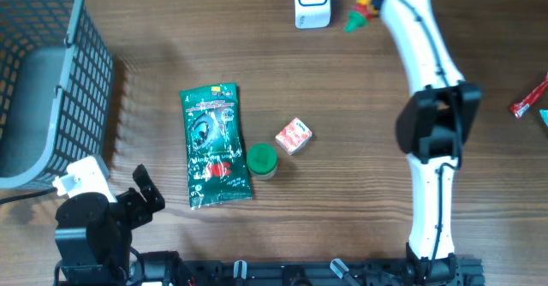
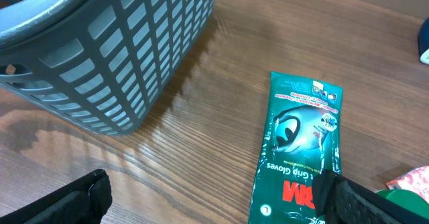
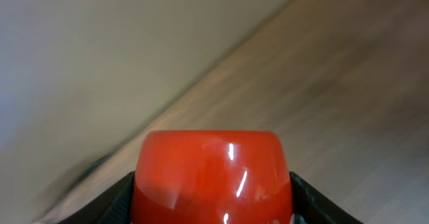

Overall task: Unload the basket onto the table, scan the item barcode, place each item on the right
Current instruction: 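Carry the bottle to the right edge and release it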

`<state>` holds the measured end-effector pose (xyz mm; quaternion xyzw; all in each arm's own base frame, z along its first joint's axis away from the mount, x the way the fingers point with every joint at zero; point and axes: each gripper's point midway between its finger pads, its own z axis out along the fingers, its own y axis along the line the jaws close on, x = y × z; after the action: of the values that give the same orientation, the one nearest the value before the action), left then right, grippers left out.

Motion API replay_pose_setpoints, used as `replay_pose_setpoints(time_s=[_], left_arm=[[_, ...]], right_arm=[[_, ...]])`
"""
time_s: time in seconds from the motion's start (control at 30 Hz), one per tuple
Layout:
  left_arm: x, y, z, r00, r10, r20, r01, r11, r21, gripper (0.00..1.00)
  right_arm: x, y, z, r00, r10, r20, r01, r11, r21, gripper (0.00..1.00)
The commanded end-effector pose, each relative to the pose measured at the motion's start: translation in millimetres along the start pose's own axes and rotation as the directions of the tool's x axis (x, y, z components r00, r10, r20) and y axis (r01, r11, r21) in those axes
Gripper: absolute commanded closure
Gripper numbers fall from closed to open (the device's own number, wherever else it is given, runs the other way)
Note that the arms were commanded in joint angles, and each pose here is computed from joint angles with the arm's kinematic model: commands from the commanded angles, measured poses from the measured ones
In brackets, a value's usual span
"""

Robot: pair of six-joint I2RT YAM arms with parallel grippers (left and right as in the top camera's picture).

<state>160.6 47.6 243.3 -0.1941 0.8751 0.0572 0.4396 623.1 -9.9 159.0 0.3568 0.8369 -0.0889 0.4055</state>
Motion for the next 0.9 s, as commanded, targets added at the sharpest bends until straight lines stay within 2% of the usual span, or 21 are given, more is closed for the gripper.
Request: replay_pose_setpoints(time_s=[0.0,0.13,0.23,0.33,0.5,0.6,0.73,0.8,0.87], left_arm=[[-1.2,-1.9,-0.9,1.0,0.003,0.004,-0.003,1.0,0.011,0.0],[-1.2,-1.9,-0.9,1.0,0.004,0.004,-0.004,1.0,0.011,0.0],[-1.2,-1.9,-0.9,1.0,0.004,0.004,-0.004,1.0,0.011,0.0],[-1.2,-1.9,-0.9,1.0,0.004,0.004,-0.004,1.0,0.011,0.0],[-1.2,-1.9,-0.9,1.0,0.003,0.004,-0.003,1.0,0.011,0.0],[-1.2,-1.9,-0.9,1.0,0.004,0.004,-0.004,1.0,0.011,0.0],[-1.2,-1.9,-0.9,1.0,0.004,0.004,-0.004,1.0,0.011,0.0],[-1.2,-1.9,-0.9,1.0,0.004,0.004,-0.004,1.0,0.011,0.0],[-1.2,-1.9,-0.9,1.0,0.004,0.004,-0.004,1.0,0.011,0.0]], right_arm=[[-63.9,-98.4,20.4,0.997,0.026,0.079,-0.043,0.975,0.219,0.69],[-94.6,-197.0,54.7,0.997,0.051,0.063,-0.07,0.928,0.367,0.7],[-107.2,-255.3,79.4,1.0,-0.018,0.02,0.007,0.9,0.435,0.69],[-98.8,-306.1,106.0,0.994,-0.077,-0.082,0.106,0.878,0.468,0.68],[-69.2,-347.2,136.6,0.983,-0.011,-0.181,0.093,0.888,0.449,0.66],[-63.9,-355.8,143.2,0.98,0.007,-0.197,0.082,0.895,0.439,0.6],[-59.9,-360.1,144.9,0.978,0.016,-0.209,0.079,0.895,0.439,0.58],[-57.3,-355.6,146.4,0.975,0.018,-0.221,0.077,0.907,0.414,0.5],[-53.2,-350.8,147.3,0.971,0.022,-0.239,0.075,0.919,0.387,0.35]])
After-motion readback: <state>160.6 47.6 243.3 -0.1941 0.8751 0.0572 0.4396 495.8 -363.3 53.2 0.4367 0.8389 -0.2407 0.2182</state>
